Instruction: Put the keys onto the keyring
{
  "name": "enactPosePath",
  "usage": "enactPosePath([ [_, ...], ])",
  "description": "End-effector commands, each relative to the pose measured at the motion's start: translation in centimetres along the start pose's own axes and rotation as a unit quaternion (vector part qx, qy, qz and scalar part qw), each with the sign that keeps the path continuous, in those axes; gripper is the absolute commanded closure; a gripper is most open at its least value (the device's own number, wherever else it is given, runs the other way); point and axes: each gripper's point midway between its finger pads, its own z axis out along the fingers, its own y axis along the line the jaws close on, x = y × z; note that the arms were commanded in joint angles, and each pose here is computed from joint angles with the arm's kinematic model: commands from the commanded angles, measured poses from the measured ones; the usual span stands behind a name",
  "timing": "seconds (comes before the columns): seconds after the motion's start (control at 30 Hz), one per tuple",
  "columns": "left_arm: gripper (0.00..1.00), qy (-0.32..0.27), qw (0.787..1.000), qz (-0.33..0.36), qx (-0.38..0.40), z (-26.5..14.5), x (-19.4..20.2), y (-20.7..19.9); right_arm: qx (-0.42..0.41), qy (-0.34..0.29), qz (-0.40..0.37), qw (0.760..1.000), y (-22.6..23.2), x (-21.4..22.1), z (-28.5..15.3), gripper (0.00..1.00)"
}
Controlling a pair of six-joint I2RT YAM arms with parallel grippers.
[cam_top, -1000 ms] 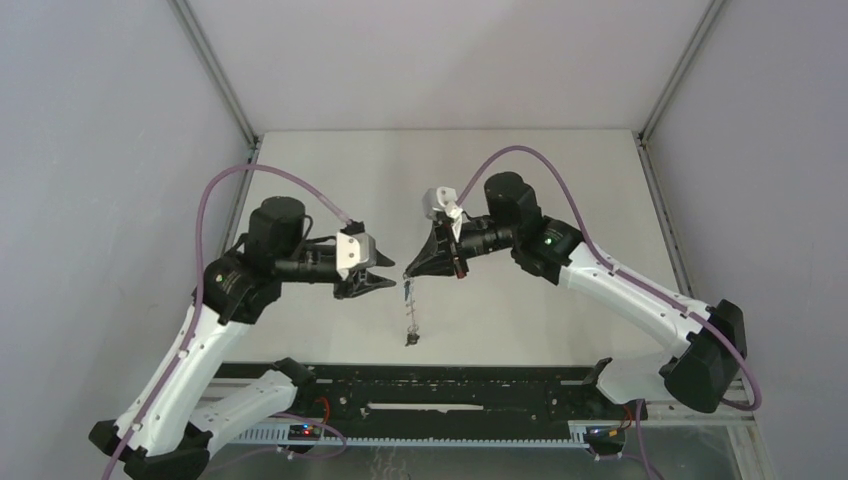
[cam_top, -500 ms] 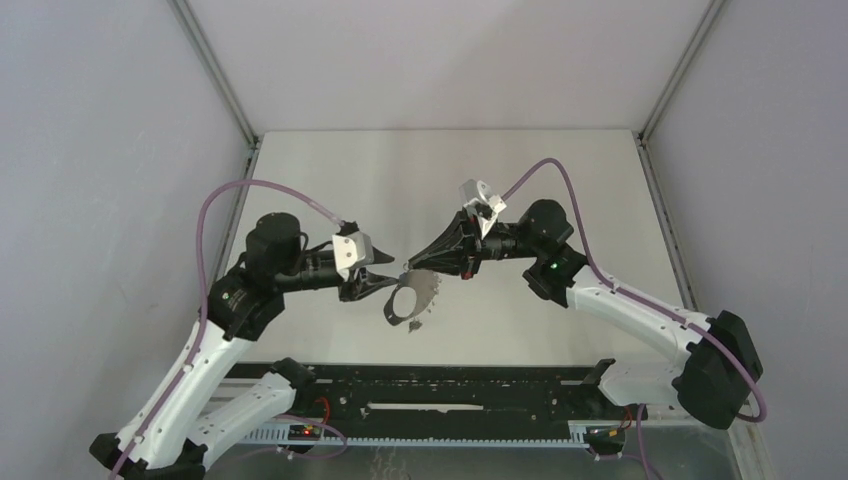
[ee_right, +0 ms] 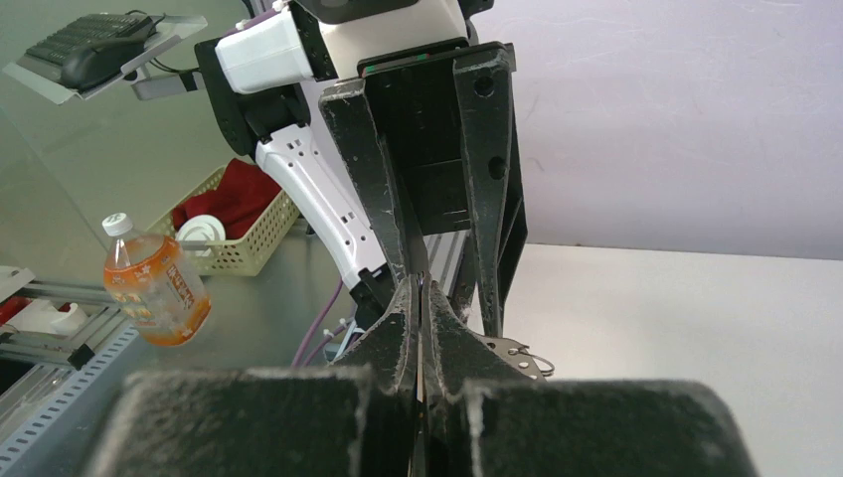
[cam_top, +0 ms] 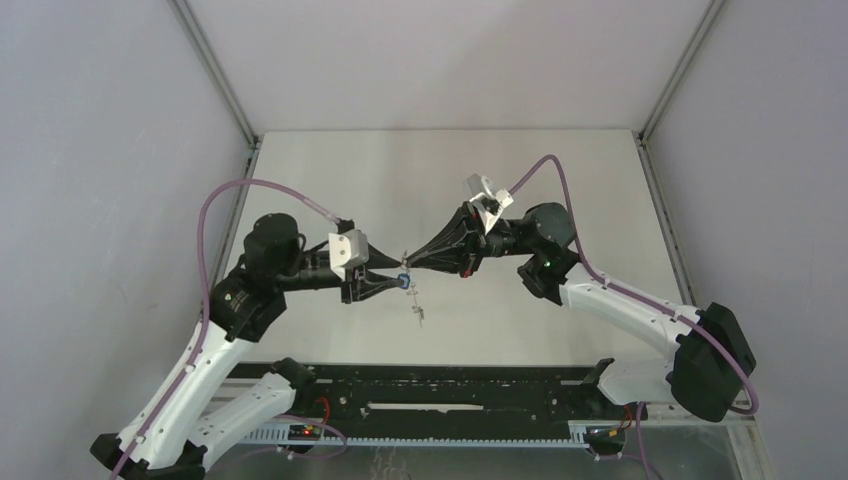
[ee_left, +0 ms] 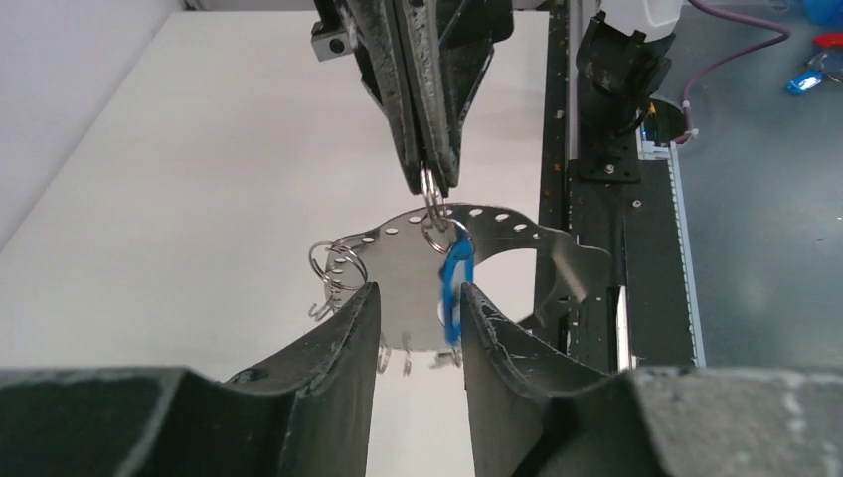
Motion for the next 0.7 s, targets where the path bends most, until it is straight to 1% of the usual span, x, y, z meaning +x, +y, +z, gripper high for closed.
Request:
enactPosePath([
  [0.0, 0.64, -0.033, 0.999, -0.005, 0.024, 0.1, -1.6, -0.8, -0.008, -0.022, -0.018, 1.000, 0.4, -1.4, 0.3, 1.00],
  [0.13, 0.82, -0.034, 0.999, 0.001, 0.026, 0.3, -1.6, -0.7, -0.010, -0.021, -0.014, 1.000, 0.5, -1.2, 0.5, 1.00],
  [0.2, 0.85, -0.035, 0.999, 0.001, 0.024, 0.3, -1.7, -0.5, -0.009, -0.019, -0.012, 1.000, 0.5, -1.1, 0.6, 1.00],
  [0.4, 0.86, -0.038, 0.999, 0.006, 0.023, 0.3, -2.1, -0.5, -0.007, -0.012, -0.010, 1.000, 0.5, -0.8, 0.5, 1.00],
  [0.6, 0.74, -0.014, 0.999, -0.007, 0.040, 0.2, -0.2, -1.4, -0.007, -0.014, -0.015, 1.000, 0.6, -1.0, 0.5, 1.00],
  [0.67, 0.73, -0.008, 0.999, -0.014, 0.042, 0.3, 0.3, -1.4, -0.010, -0.013, -0.014, 1.000, 0.7, -1.0, 0.6, 1.00],
])
